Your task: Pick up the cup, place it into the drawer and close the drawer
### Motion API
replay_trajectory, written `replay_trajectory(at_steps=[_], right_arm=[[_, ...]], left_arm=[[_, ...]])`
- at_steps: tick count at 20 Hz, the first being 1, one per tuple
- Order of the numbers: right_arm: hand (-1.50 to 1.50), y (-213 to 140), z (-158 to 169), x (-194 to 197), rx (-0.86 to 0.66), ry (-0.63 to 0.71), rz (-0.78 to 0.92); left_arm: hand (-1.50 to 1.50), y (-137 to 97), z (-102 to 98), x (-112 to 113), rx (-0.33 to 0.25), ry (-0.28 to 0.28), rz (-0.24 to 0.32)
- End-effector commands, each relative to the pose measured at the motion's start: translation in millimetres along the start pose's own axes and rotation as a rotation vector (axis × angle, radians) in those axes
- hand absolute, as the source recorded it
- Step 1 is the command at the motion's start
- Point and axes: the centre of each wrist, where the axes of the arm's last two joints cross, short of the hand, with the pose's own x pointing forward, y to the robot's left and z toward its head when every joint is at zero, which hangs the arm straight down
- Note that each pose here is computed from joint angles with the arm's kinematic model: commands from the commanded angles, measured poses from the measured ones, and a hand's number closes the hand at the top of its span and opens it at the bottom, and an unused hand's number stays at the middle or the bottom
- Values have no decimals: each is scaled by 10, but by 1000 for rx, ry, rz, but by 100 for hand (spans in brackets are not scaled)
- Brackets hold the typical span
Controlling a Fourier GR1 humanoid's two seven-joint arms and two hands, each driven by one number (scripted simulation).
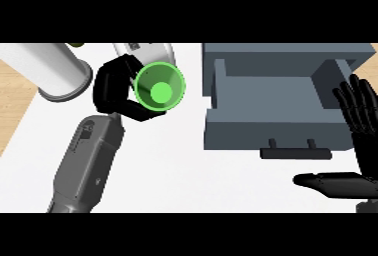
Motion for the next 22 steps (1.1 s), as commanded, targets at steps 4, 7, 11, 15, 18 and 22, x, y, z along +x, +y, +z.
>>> replay_trajectory(at_steps=[4, 7, 11, 15, 18, 22], right_arm=[[-150, 5, -38, 42, -19, -5, -13], [-150, -210, 90, 78, 15, -19, 1], [-150, 27, -18, 2, 1, -14, -6], [-150, -73, -120, -6, 4, -27, 2], [-150, -136, -9, 97, 18, -29, 9], [-150, -112, -7, 64, 24, -36, -19]], left_arm=[[150, -662, -597, 349, -78, 3, -72], [150, -877, -778, 452, -97, 30, -85], [150, -1116, -1098, 540, -98, 56, -102], [150, -1304, -1255, 504, -60, 101, -117], [150, -1357, -1226, 394, -43, 162, -109], [150, -1368, -1150, 203, -53, 203, -115]])
